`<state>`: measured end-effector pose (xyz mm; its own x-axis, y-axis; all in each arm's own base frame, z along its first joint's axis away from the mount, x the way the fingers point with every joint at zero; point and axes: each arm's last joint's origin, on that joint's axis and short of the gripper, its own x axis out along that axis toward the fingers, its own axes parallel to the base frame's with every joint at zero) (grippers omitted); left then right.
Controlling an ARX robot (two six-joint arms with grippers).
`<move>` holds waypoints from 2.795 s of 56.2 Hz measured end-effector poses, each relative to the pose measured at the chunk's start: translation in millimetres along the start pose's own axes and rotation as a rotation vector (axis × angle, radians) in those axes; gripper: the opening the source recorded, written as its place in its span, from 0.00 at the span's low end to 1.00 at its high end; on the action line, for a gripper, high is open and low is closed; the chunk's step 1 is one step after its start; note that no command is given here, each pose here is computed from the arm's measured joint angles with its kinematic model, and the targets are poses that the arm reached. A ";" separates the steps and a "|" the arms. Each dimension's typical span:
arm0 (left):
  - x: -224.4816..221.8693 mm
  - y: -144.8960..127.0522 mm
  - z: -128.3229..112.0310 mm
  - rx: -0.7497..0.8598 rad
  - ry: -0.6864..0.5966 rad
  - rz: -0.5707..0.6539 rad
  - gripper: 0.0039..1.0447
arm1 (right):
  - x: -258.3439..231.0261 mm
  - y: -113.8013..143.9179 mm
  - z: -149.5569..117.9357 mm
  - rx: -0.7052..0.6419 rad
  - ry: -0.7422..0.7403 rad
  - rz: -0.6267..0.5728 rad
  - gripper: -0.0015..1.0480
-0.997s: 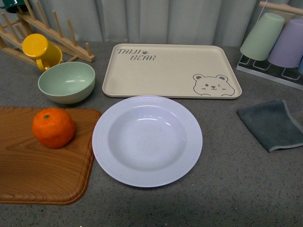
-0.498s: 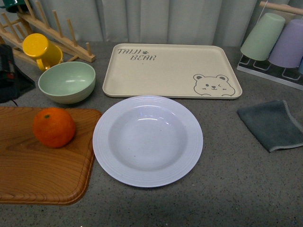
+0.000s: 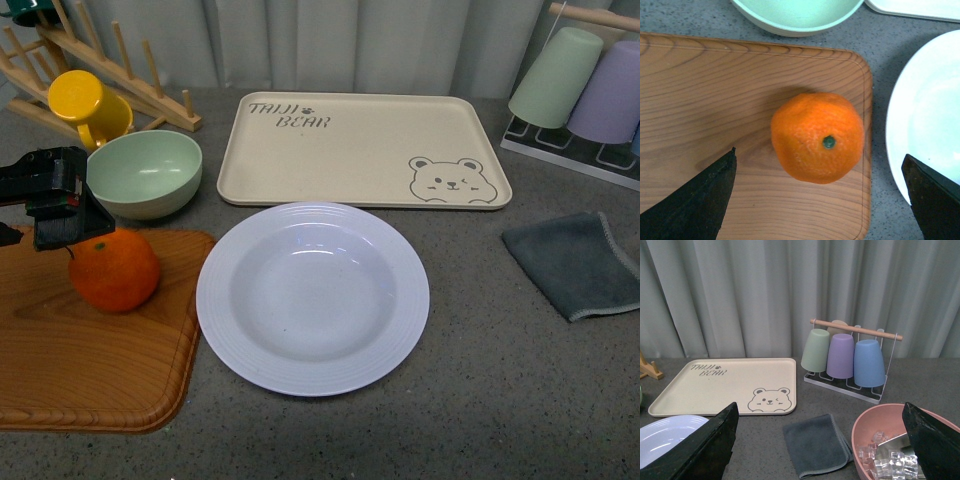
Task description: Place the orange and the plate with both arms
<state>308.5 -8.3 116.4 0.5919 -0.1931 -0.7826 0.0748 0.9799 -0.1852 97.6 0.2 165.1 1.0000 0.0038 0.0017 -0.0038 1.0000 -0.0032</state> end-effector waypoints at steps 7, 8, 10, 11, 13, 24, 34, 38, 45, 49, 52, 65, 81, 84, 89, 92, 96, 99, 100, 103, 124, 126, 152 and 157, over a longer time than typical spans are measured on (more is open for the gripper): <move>1.9 -2.4 1.8 0.011 0.017 -0.009 0.94 | 0.0 0.0 0.0 0.000 0.000 0.000 0.91; 2.8 -2.7 2.0 0.015 0.019 -0.010 0.94 | 0.0 0.0 0.0 0.000 0.000 0.000 0.91; 4.1 -2.9 1.8 0.020 0.026 -0.008 0.94 | 0.0 0.0 0.0 0.000 0.000 0.000 0.91; 5.2 -2.7 1.5 0.021 0.031 -0.003 0.94 | 0.0 0.0 0.0 0.000 0.000 0.000 0.91; 6.9 -2.4 1.6 0.025 0.038 0.001 0.94 | 0.0 0.0 0.0 0.000 0.000 0.000 0.91; 15.6 -0.4 1.6 0.034 0.070 0.010 0.94 | 0.0 0.0 0.0 0.000 0.000 0.000 0.91; 25.2 1.1 6.7 0.036 0.090 0.014 0.94 | 0.0 0.0 0.0 0.000 0.000 0.000 0.91; 28.5 1.3 8.1 0.051 0.096 0.025 0.94 | 0.0 0.0 0.0 0.000 0.000 0.000 0.91; 33.4 0.2 8.3 0.057 0.114 0.020 0.94 | 0.0 0.0 0.0 0.000 0.000 0.000 0.91; 36.1 0.3 8.2 0.059 0.122 0.020 0.94 | 0.0 0.0 0.0 0.000 0.000 0.000 0.91; 38.6 0.6 8.2 0.061 0.130 0.023 0.94 | 0.0 0.0 0.0 0.000 0.000 0.000 0.91; 45.3 0.9 7.8 0.059 0.148 0.017 0.66 | 0.0 0.0 0.0 0.000 0.000 0.000 0.91; 43.0 -3.5 10.8 0.050 0.130 -0.001 0.58 | 0.0 0.0 0.0 0.000 0.000 0.000 0.91; 39.6 -9.0 13.4 0.052 0.118 -0.007 0.58 | 0.0 0.0 0.0 0.000 0.000 0.000 0.91; 32.7 -23.7 18.2 0.066 0.096 -0.029 0.57 | 0.0 0.0 0.0 0.000 0.000 0.000 0.91; 28.6 -38.7 22.1 0.080 0.078 -0.054 0.57 | 0.0 0.0 0.0 0.000 0.000 0.000 0.91; 26.5 -58.2 26.6 0.093 0.060 -0.086 0.57 | 0.0 0.0 0.0 0.000 0.000 0.000 0.91; 26.5 -72.4 27.9 0.108 0.054 -0.109 0.57 | 0.0 0.0 0.0 0.000 0.000 0.000 0.91; 26.5 -74.9 27.8 0.107 0.054 -0.113 0.57 | 0.0 0.0 0.0 0.000 0.000 0.000 0.91; 27.6 -88.2 26.1 0.117 0.058 -0.129 0.57 | 0.0 0.0 0.0 0.000 0.000 0.000 0.91; 60.5 -142.5 -1.7 0.178 0.145 -0.172 0.57 | 0.0 0.0 0.0 0.000 0.000 0.000 0.91; 66.0 -144.1 -4.8 0.180 0.156 -0.171 0.57 | 0.0 0.0 0.0 0.000 0.000 0.000 0.91; 63.0 -141.0 4.7 0.168 0.137 -0.170 0.91 | 0.0 0.0 0.0 0.000 0.000 0.000 0.91; 53.5 -139.7 12.5 0.162 0.102 -0.168 0.95 | 0.0 0.0 0.0 0.000 0.000 0.000 0.91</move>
<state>339.8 -154.9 107.9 0.4771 -0.3503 -0.8060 0.2979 0.9273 -0.2266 97.6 0.2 165.1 1.0000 0.0034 0.0017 -0.0034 1.0000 -0.0032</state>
